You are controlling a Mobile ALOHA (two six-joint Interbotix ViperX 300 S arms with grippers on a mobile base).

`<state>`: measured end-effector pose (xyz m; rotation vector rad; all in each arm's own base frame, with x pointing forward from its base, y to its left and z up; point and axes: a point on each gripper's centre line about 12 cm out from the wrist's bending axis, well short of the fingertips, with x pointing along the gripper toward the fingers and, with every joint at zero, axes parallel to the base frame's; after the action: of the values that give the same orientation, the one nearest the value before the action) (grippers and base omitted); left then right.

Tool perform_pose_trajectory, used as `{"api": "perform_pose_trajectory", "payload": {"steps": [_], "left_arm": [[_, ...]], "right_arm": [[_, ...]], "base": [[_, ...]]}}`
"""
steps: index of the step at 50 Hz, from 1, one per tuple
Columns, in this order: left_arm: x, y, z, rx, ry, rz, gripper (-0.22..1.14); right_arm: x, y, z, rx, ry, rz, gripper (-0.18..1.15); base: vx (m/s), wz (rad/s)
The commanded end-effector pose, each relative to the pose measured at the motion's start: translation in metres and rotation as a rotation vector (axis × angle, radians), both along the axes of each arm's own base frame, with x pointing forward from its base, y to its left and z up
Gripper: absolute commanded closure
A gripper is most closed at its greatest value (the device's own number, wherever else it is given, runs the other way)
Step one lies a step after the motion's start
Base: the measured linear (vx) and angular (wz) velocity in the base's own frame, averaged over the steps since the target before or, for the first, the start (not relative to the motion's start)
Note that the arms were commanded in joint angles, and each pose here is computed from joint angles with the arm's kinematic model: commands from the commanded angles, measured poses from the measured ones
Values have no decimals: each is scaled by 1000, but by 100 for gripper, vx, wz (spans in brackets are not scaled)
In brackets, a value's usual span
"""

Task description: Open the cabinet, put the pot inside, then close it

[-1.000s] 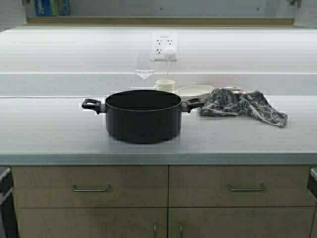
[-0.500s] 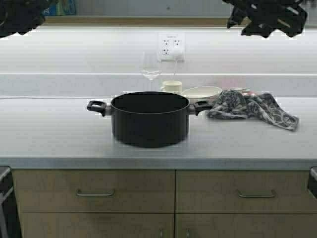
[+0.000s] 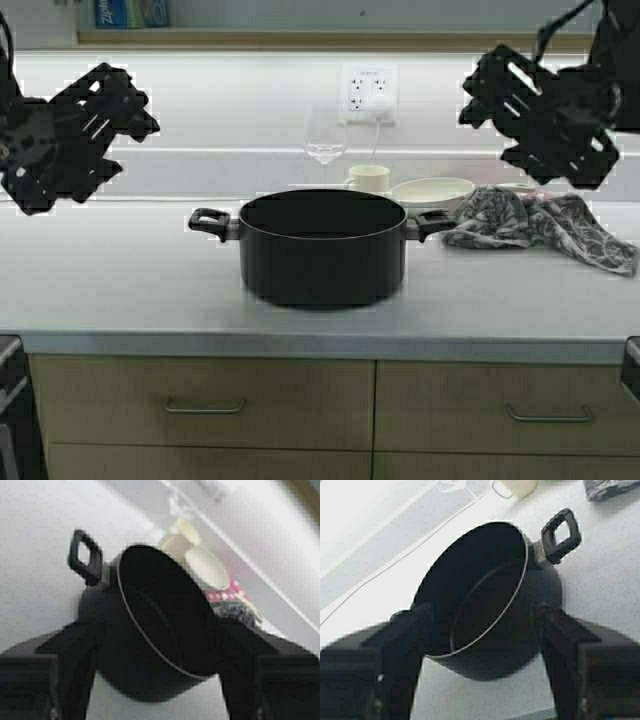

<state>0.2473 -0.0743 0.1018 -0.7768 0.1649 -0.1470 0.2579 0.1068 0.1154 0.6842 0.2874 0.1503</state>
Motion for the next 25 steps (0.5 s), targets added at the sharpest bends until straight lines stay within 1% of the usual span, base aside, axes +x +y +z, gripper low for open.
{"api": "perform_pose_trajectory", "payload": {"steps": [1, 7, 11, 16, 21, 25], "left_arm": [[6, -1, -12, -45, -71, 3, -1], [6, -2, -24, -52, -75, -5, -1], [7, -4, -26, -46, -78, -12, -1], [8, -7, -24, -63, -86, -33, -1], [8, -9, -21, -68, -95, -53, -1], [6, -9, -22, -68, -87, -62, -1]], "right_arm": [[7, 5, -11, 13, -47, 10, 4], [12, 8, -27, -3, -15, 11, 4], [13, 14, -32, 1, -15, 30, 4], [9, 15, -33, 12, -25, 38, 4], [3, 12, -37, 10, -12, 33, 4], [1, 9, -42, 1, -3, 29, 4]], "base": [[12, 5], [13, 1], [16, -4], [18, -3], [16, 4], [16, 2]]}}
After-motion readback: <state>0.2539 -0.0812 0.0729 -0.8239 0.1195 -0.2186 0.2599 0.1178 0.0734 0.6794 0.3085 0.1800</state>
